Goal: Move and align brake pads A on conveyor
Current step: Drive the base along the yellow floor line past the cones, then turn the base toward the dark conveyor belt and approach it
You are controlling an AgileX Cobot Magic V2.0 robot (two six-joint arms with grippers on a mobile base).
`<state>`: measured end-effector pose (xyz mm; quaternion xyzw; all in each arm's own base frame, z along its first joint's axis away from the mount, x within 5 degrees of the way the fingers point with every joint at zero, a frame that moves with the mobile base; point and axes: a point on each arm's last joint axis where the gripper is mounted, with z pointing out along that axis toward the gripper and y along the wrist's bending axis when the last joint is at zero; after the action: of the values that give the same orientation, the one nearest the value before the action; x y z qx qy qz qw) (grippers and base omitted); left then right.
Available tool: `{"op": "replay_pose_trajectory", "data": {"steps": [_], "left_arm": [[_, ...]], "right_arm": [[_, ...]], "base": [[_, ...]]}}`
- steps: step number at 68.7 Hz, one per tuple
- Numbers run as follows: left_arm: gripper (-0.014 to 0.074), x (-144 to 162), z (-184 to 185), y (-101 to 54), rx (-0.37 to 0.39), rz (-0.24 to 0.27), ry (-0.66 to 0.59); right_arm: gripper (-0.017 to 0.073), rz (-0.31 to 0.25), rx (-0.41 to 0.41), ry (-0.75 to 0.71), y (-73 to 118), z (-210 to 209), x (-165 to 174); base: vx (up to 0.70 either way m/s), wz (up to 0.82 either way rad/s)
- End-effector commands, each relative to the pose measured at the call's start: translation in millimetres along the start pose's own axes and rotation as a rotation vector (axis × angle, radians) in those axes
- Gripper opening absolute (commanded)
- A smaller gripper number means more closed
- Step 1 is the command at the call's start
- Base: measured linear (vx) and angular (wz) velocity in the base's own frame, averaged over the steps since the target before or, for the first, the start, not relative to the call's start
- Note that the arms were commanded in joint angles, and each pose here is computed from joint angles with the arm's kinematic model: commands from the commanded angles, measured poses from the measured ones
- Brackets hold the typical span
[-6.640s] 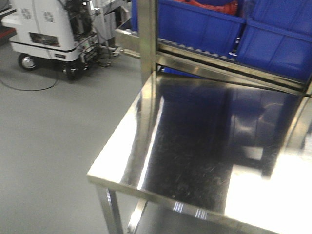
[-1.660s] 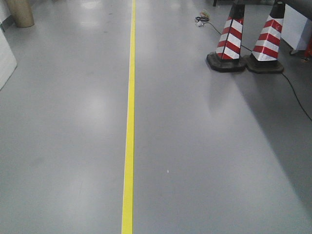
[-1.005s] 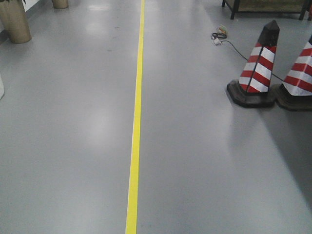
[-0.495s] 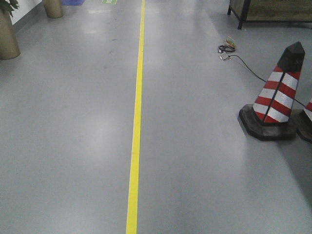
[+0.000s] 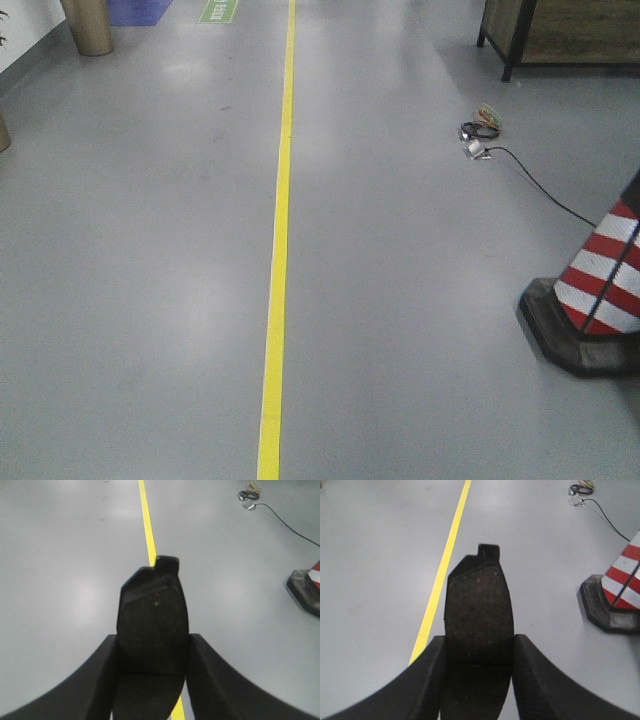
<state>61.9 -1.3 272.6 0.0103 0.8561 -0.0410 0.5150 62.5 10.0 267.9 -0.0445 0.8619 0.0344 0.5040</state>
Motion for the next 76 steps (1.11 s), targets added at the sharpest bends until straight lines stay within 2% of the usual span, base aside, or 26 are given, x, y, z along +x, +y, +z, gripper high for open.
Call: {"op": "replay_pose_trajectory", "data": {"steps": [1,35,76], "left_arm": [[-0.0006,-15.0,-3.8,-3.0,0.028,0.006,-0.097],[-0.0006,-15.0,-3.8,-3.0,0.028,0.006,-0.097],[-0.0006,-15.0,-3.8,-3.0,0.028,0.006,-0.097]], "right_arm": [[-0.0011,0.003,0.017,-0.098,-1.2,-4.8,-15.5],[-0.0011,0.003,0.016,-0.096,-1.2,-4.7,-15.3],[-0.0011,0.003,0.016,-0.095,-1.2,-4.7,-15.3]], "base": [[0.68,0.01],[0.52,-0.19],[0.27,-0.75]]}}
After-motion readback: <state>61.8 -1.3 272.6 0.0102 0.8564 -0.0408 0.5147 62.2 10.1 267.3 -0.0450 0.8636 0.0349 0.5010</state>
